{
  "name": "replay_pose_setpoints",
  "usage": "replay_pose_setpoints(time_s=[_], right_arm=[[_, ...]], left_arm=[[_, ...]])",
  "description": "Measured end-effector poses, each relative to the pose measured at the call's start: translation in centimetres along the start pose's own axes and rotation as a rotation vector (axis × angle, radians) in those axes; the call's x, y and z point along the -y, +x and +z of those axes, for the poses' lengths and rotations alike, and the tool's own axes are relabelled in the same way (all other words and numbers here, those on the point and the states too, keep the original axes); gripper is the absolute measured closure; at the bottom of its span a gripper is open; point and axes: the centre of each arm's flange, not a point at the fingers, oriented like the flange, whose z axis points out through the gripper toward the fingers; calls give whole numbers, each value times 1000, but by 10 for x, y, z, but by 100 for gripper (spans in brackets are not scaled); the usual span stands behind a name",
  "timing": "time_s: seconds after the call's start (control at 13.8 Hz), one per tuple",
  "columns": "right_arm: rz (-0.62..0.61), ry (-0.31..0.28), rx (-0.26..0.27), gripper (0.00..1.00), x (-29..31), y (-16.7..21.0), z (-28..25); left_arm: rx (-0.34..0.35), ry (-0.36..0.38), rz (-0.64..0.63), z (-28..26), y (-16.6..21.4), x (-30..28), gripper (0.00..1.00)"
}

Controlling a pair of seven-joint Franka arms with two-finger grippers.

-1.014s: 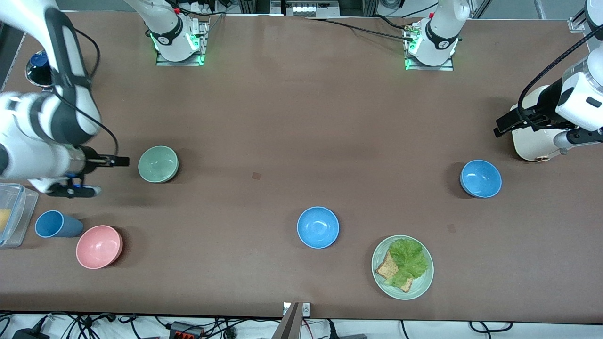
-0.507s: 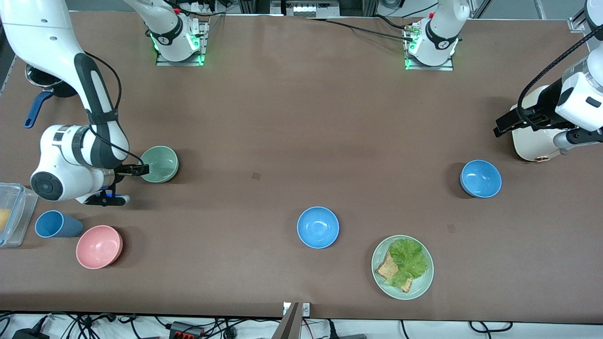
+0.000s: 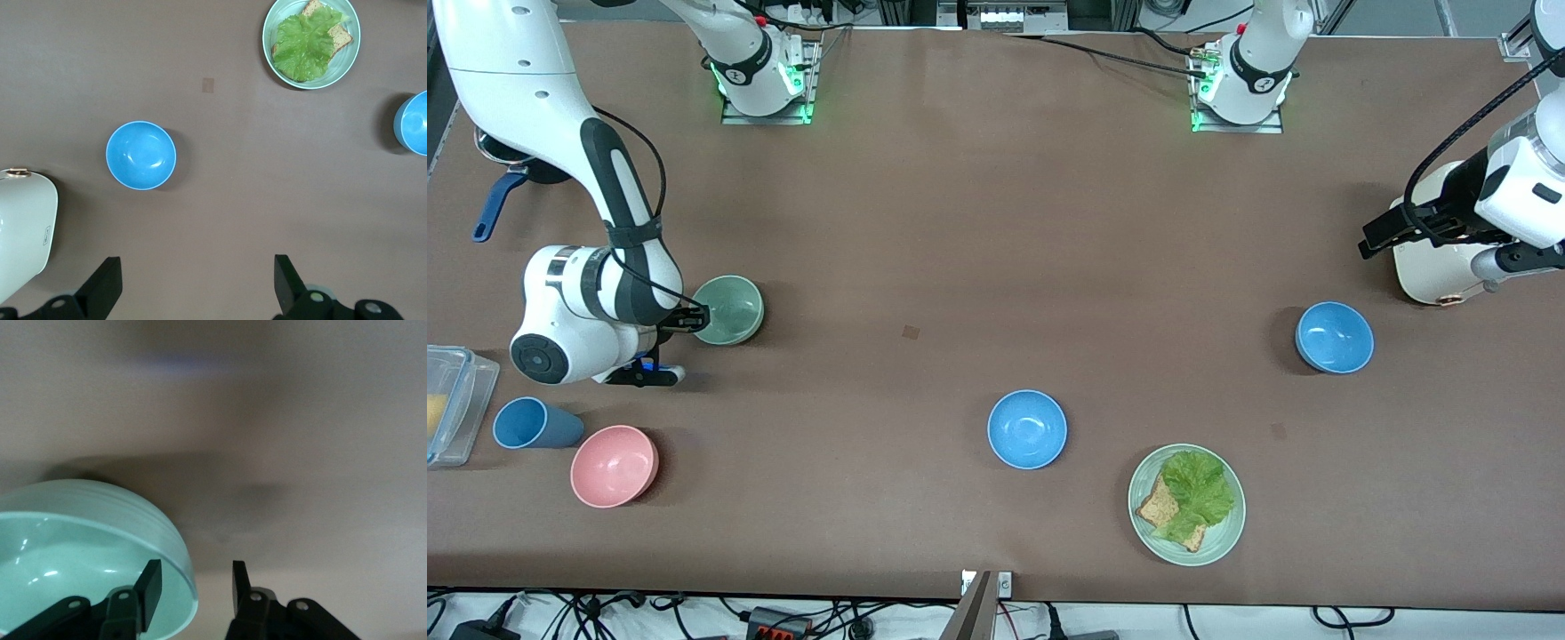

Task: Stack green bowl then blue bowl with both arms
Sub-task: 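Reach the right gripper to the pale green bowl and grasp its rim, then carry the green bowl with the right gripper to the table center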

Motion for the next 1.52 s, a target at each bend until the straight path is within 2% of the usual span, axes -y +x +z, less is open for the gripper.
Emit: replay_pose_setpoints(time_s=[0.07, 0.22, 0.29, 0.36, 0.72, 1.01, 1.23, 1.52], right_arm=[[0, 0, 4, 56, 0, 1, 2], [0, 1, 9, 80, 1, 1, 4], [-3, 3, 11, 89, 3, 0, 3], [-12, 11, 12, 94, 7, -2, -4], [-88, 71, 15, 94, 82, -12, -21], [-142, 85, -11, 95, 215, -53, -55], [-153, 89, -11, 95, 299, -92, -60], [-142, 89, -87, 95, 391, -126, -46]], left_arm=[[3, 1, 0, 1, 0, 0, 0], [6, 1, -1, 2, 1, 1, 0], [8, 1, -2, 3, 1, 1, 0], [9, 2, -2, 4, 1, 1, 0], [11, 2, -2, 4, 2, 1, 0], [12, 2, -3, 5, 2, 1, 0], [18, 12, -6, 8, 4, 4, 0], [29, 14, -5, 14, 6, 3, 0]])
